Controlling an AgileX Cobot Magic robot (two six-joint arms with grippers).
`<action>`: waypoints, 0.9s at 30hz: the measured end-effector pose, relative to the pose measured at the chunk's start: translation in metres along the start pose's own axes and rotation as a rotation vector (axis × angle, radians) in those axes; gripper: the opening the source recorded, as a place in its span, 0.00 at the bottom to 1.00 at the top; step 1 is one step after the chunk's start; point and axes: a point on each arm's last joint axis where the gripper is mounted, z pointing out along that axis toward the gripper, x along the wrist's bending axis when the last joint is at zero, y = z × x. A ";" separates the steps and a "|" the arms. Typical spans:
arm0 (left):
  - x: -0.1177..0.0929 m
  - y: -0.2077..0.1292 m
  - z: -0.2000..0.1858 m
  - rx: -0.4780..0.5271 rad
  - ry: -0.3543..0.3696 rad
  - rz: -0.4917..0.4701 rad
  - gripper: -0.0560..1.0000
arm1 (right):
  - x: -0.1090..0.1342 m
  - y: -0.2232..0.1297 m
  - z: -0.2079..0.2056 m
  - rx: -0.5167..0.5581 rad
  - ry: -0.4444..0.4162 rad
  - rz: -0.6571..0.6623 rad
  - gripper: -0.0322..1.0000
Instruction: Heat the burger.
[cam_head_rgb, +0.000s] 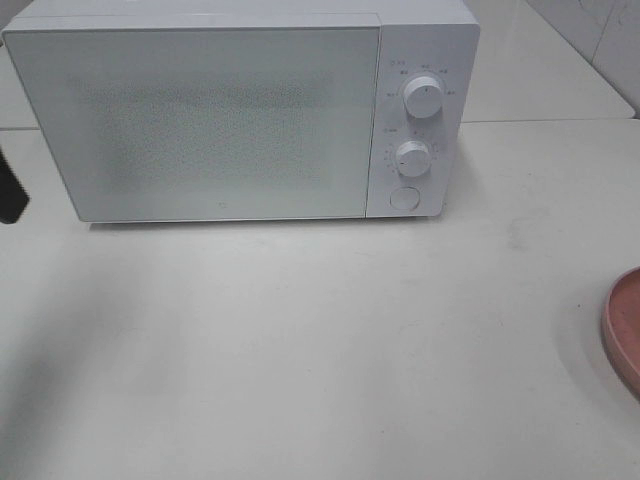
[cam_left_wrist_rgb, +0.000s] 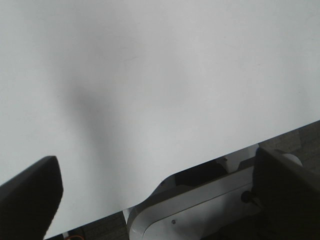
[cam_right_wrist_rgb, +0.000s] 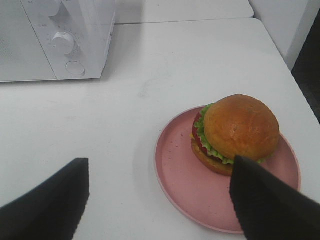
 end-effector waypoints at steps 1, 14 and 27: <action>0.004 -0.005 -0.003 -0.009 0.008 -0.018 0.96 | 0.000 0.000 0.000 0.000 0.000 0.000 0.76; 0.027 -0.097 -0.019 -0.119 0.177 -0.110 0.96 | 0.000 0.000 0.000 0.000 0.001 0.000 0.76; 0.018 -0.145 -0.013 -0.306 0.201 -0.081 0.96 | 0.000 0.000 0.000 0.000 0.001 0.000 0.76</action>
